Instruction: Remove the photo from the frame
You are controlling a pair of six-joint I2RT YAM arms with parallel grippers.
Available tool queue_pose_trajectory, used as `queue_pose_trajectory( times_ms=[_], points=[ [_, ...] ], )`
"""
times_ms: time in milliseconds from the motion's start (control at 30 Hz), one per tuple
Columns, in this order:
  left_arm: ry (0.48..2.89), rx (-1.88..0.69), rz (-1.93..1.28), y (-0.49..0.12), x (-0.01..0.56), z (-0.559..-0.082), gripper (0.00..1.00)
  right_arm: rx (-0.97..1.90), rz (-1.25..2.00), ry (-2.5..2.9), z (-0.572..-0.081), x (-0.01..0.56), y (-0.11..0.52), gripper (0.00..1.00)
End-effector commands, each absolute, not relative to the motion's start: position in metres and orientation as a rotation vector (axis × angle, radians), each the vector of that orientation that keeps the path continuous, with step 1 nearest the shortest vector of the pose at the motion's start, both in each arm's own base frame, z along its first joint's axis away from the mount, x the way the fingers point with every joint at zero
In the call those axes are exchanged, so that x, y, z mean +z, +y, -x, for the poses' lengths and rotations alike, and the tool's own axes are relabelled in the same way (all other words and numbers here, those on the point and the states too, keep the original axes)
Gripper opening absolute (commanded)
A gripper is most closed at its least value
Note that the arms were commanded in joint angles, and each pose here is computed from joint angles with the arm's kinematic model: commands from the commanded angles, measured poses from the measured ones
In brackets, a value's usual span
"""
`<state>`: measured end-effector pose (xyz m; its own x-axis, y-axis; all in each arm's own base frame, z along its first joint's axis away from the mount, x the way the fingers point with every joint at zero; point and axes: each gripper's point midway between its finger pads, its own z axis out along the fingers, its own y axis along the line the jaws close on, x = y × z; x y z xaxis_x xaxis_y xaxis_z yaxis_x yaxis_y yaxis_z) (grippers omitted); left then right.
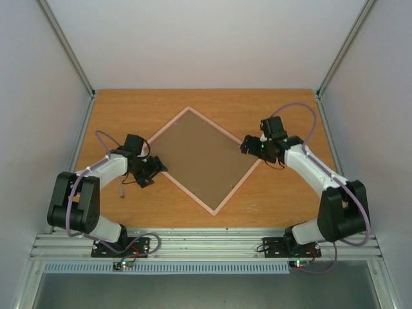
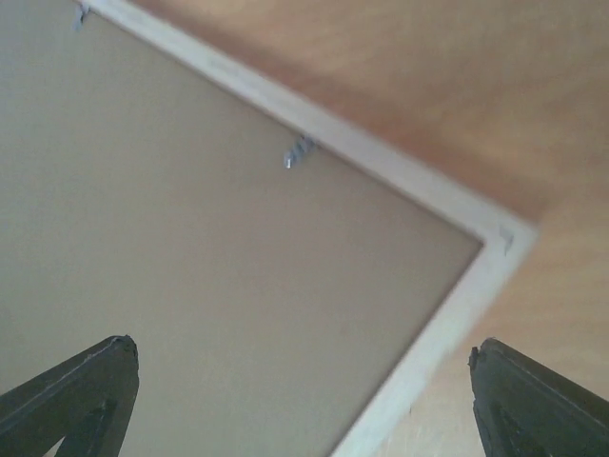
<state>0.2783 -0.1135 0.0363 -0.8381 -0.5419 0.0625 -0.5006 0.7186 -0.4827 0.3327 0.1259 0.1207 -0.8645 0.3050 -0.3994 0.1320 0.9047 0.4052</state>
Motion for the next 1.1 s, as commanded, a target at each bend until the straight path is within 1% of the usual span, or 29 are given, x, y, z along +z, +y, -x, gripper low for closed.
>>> queue_pose_trajectory(
  times_ms=[0, 100, 233, 400, 533, 767, 1067],
  points=[
    [2.785, -0.796, 0.836, -0.121, 0.043, -0.286, 0.78, 0.396, -0.128, 2.624, -0.366, 0.120, 0.117, 0.95],
    [2.786, -0.804, 0.821, -0.125, 0.044, -0.288, 0.79, 0.429, -0.098, 2.631, -0.393, 0.116, 0.124, 0.95],
    [2.790, -0.814, 0.803, -0.132, 0.044, -0.292, 0.79, 0.486, -0.087, 2.660, -0.413, 0.098, 0.125, 0.95],
    [2.798, -0.811, 0.785, -0.134, 0.042, -0.301, 0.80, 0.541, -0.070, 2.707, -0.426, 0.075, 0.125, 0.95],
    [2.811, -0.810, 0.774, -0.137, 0.038, -0.307, 0.80, 0.551, -0.058, 2.751, -0.427, 0.056, 0.126, 0.95],
    [2.821, -0.832, 0.746, -0.146, 0.036, -0.325, 0.80, 0.606, -0.057, 2.835, -0.401, 0.034, 0.130, 0.94],
    [2.839, -0.845, 0.634, -0.162, 0.043, -0.355, 0.81, 0.782, -0.202, 2.879, -0.337, 0.037, 0.137, 0.93]
  ],
)
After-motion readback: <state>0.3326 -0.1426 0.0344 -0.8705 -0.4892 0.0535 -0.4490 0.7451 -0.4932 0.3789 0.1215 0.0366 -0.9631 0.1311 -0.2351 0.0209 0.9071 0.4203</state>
